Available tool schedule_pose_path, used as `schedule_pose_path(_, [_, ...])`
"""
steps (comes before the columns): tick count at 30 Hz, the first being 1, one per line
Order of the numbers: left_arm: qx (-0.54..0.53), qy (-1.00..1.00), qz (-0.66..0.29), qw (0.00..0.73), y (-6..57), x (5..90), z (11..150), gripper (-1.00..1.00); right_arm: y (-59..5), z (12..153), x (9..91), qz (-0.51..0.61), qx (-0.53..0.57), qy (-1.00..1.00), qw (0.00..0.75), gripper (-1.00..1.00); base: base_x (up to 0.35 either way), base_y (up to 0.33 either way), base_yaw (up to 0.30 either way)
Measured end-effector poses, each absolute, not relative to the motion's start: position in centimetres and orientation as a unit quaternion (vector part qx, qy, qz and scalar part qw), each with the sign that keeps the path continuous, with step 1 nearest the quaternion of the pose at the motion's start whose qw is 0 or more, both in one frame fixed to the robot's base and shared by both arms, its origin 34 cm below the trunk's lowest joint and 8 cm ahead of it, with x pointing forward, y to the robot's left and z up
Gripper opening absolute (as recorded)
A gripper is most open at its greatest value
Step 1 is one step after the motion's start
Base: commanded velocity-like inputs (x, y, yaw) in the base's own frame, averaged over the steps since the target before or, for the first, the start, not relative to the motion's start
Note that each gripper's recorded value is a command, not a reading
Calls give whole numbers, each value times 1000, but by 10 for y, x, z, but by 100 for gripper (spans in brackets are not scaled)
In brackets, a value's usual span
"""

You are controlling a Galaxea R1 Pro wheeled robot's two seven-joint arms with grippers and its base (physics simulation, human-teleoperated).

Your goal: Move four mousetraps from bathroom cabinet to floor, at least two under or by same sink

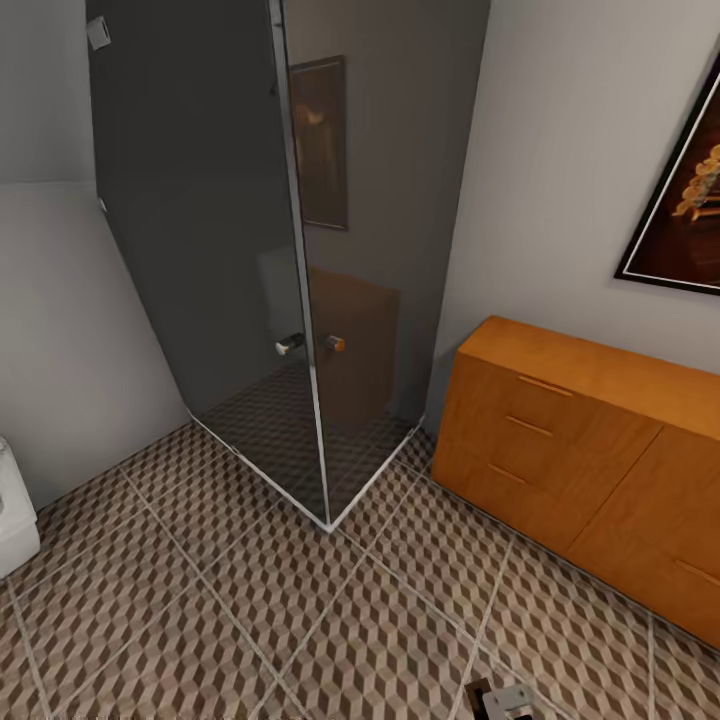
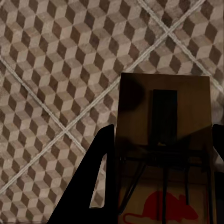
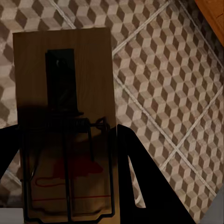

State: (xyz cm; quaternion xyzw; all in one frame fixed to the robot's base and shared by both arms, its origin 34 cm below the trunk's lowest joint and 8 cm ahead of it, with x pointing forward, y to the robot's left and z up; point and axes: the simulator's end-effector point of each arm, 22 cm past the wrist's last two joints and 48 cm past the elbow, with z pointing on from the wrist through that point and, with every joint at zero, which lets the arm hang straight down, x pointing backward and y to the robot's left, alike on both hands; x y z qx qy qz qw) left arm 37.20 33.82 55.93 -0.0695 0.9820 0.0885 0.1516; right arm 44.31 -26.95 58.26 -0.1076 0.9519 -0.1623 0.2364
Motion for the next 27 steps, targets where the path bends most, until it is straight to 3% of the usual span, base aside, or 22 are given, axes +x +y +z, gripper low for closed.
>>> schedule_pose_path(27, [-69,982,88,151,338,372,559,-100,-269,582,442,-162,-109,952,235,-100,0,0,292])
